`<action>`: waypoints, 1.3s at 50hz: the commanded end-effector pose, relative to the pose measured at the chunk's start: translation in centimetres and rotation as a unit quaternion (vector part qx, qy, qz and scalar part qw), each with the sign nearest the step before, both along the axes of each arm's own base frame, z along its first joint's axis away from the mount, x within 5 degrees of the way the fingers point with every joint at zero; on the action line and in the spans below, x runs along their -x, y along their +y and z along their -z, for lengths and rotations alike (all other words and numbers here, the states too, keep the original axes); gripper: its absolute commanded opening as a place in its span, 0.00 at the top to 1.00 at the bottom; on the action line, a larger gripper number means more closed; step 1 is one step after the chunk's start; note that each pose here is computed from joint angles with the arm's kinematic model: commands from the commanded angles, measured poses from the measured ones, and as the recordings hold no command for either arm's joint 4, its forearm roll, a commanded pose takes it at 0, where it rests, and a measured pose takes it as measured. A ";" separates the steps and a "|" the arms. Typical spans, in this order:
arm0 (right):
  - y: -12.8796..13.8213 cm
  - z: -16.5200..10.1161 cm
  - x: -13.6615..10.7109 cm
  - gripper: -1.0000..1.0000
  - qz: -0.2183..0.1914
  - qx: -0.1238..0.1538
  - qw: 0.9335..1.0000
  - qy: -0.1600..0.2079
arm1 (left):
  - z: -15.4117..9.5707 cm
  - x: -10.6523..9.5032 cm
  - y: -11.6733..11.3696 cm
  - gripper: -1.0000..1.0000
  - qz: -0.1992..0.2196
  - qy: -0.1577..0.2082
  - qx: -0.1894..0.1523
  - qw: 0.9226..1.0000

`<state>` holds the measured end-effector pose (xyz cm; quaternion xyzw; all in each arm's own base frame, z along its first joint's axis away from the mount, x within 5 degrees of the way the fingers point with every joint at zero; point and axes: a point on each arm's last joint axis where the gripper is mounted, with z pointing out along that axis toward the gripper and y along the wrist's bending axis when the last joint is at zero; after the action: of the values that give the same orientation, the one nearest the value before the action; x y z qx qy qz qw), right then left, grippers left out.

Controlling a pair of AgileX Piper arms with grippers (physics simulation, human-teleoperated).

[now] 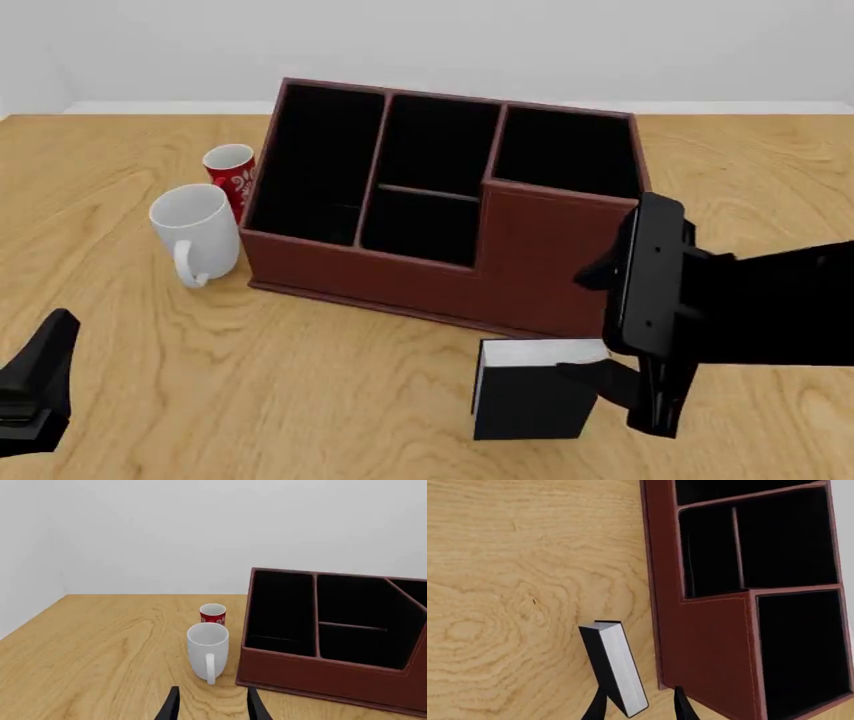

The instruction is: Pick up the book and place it in the right compartment of the caddy.

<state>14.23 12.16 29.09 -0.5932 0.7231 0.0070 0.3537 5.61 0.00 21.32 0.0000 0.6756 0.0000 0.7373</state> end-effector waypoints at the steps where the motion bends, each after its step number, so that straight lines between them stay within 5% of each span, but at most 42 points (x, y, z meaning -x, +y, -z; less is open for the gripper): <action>1: 0.6 0.5 -0.6 0.00 0.004 0.007 1.000 0.015 | 0.0 0.0 0.0 0.00 0.000 0.000 0.000 1.000; 65: 3.1 5.7 -2.1 0.00 0.023 0.029 0.996 0.084 | 0.0 0.0 0.0 0.00 0.000 0.000 0.000 1.000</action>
<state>16.17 15.10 24.27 -0.5824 0.7606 0.0280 0.2855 5.61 0.00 21.32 0.0000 0.6756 0.0000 0.7373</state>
